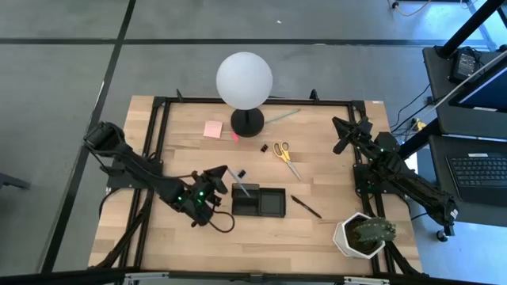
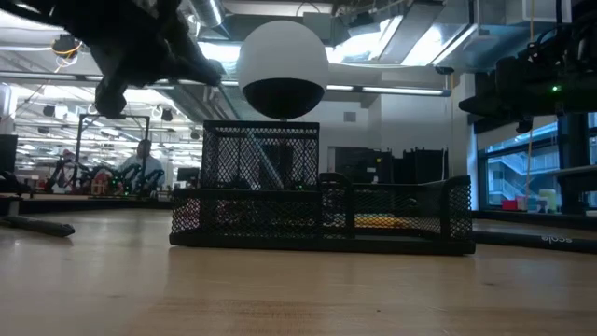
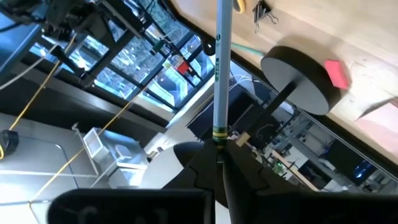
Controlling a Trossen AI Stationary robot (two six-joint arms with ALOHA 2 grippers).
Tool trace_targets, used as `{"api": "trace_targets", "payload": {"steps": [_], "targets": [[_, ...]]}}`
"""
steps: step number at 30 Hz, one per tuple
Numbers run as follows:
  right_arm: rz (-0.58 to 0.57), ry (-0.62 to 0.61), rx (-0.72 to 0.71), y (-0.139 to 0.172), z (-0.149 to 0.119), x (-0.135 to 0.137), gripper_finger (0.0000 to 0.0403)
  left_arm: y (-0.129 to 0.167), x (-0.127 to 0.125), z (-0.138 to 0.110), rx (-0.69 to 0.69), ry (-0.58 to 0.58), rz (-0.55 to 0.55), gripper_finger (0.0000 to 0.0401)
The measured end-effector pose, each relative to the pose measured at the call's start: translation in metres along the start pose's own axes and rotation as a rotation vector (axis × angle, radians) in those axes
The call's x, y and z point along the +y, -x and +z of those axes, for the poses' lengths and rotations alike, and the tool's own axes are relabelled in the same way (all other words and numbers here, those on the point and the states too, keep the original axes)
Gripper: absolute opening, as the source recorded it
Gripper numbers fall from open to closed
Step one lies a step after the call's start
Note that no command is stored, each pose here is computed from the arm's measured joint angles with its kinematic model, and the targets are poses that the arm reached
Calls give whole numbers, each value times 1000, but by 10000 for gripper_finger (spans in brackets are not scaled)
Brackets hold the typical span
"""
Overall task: Pick and place office supplies into organizer
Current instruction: Put the blue pencil into the black desk organizer, then put the left black pen into the black desk organizer
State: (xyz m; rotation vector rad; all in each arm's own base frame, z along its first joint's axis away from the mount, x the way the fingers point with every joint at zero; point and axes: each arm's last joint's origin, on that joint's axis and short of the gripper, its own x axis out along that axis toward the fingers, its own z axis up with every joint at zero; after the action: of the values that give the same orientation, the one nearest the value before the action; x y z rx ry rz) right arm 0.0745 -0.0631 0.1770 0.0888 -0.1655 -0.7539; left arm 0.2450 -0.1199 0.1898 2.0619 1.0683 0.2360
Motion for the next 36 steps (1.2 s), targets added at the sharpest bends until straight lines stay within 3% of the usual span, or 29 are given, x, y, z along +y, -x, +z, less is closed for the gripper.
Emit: {"api": "trace_targets", "payload": {"steps": [5,20,25,30,33,36], "targets": [[0,0,0,0,0,0,37,-1,-3,8,2,-20,-2,20],[0,0,0,0,0,0,37,-1,-2,6,-5,59,-1,78],[0,0,0,0,0,0,37,0,7,3,65,303,40,85],[0,0,-1,0,0,0,37,3,26,-20,119,719,98,75],[0,0,-1,0,0,0,37,9,37,-44,181,995,142,69],[0,0,-1,0,0,0,37,16,43,-70,154,1248,168,64]]}}
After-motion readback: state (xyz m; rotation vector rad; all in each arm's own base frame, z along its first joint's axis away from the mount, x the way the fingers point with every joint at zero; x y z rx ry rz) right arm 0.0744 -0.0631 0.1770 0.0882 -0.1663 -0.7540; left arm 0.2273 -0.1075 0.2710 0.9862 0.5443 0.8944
